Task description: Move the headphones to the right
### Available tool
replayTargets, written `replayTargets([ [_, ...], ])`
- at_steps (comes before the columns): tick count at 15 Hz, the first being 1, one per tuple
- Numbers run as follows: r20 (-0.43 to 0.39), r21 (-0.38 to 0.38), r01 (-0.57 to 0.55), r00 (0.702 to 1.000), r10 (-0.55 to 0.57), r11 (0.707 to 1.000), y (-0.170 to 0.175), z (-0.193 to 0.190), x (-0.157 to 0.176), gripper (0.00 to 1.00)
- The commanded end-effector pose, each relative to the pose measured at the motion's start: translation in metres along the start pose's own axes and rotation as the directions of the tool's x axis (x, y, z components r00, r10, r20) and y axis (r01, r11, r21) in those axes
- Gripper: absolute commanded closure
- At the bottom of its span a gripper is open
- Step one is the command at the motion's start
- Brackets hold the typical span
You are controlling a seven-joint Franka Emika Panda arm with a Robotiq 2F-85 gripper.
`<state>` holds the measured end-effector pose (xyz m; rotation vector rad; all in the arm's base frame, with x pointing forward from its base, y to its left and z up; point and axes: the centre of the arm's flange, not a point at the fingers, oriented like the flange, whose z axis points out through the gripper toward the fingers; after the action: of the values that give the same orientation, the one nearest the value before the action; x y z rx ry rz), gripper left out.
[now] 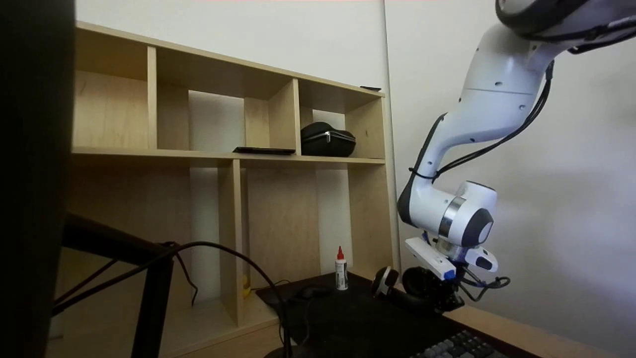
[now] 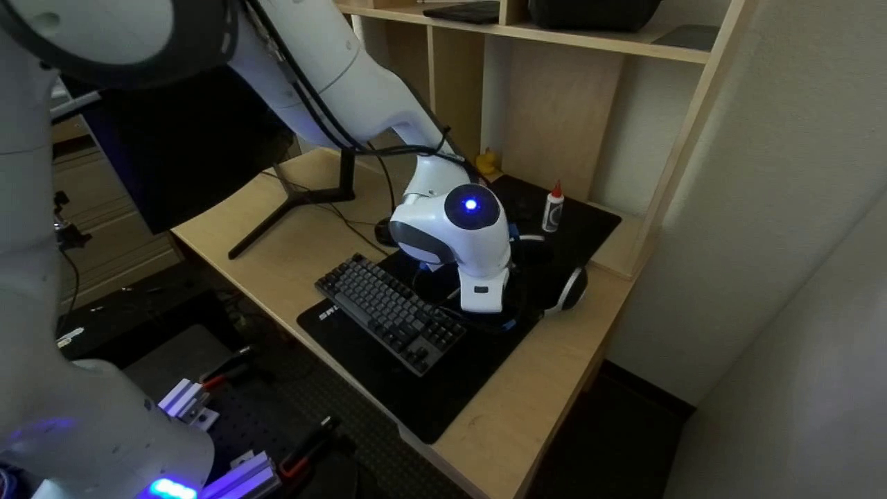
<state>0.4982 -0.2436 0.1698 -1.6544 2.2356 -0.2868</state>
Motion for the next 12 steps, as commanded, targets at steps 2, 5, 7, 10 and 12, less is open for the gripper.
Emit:
replayTargets([
  [2, -0.042, -0.001, -0.112, 0.993, 0.111, 0.994, -0.053, 0.04, 0.008, 0.96],
  [5, -0.048, -0.005, -0.156, 0.987, 0.155, 0.988, -0.067, 0.05, 0.005, 0.96],
  [7, -0.053, -0.036, -0.191, 0.98, 0.189, 0.981, -0.071, 0.054, 0.007, 0.96],
  [10, -0.024, -0.097, -0.175, 0.984, 0.174, 0.98, -0.06, 0.046, 0.0, 0.56],
  [12, -0.012, -0.101, -0.158, 0.987, 0.158, 0.982, -0.048, 0.031, -0.005, 0.45],
])
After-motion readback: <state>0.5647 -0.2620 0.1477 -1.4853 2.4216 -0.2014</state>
